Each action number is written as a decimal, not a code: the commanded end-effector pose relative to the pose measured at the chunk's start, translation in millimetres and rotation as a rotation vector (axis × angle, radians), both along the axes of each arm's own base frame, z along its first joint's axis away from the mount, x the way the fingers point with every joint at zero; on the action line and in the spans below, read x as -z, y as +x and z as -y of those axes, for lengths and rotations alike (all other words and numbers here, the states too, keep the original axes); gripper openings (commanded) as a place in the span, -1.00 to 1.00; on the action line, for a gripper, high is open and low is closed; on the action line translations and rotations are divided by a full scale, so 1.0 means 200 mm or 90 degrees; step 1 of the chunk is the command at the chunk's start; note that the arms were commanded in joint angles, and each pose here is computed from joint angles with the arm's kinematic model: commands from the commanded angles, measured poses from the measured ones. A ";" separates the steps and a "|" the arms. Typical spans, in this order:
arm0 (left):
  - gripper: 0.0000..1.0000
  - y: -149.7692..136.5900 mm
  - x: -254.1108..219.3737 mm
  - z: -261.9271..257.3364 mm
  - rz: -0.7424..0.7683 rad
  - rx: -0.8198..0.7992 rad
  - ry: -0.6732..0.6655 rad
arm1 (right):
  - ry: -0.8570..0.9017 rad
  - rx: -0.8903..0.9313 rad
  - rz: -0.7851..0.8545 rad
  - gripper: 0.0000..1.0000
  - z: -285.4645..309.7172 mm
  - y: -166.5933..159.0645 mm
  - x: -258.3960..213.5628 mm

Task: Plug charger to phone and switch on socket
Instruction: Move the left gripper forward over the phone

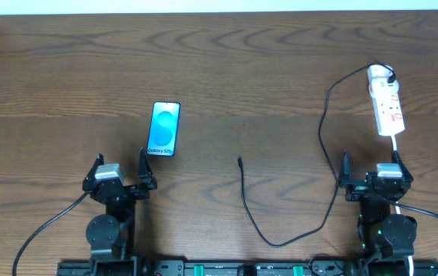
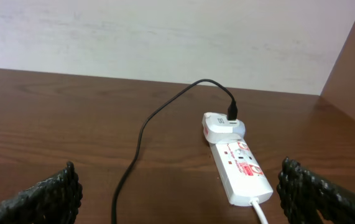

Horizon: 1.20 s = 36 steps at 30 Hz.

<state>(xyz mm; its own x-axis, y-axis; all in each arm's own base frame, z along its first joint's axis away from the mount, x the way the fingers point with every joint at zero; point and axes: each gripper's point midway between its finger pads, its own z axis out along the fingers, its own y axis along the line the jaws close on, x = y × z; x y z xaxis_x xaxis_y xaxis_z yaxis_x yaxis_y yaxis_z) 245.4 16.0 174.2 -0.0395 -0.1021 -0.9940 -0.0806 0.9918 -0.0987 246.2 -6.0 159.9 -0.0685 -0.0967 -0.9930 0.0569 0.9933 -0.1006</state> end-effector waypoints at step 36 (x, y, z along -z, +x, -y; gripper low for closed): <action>0.86 0.76 -0.65 -0.02 -0.415 0.002 0.012 | -0.009 0.002 0.000 0.99 0.00 0.00 0.00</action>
<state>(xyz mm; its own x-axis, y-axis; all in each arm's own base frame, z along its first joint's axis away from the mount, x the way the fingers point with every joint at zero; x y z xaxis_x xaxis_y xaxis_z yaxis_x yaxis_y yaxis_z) 383.5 24.2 295.7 -0.6166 -0.0927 -0.7818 -0.1253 0.9919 -0.0188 246.2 -6.0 160.0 -0.0682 -0.0966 -0.9930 0.0570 0.9933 -0.1006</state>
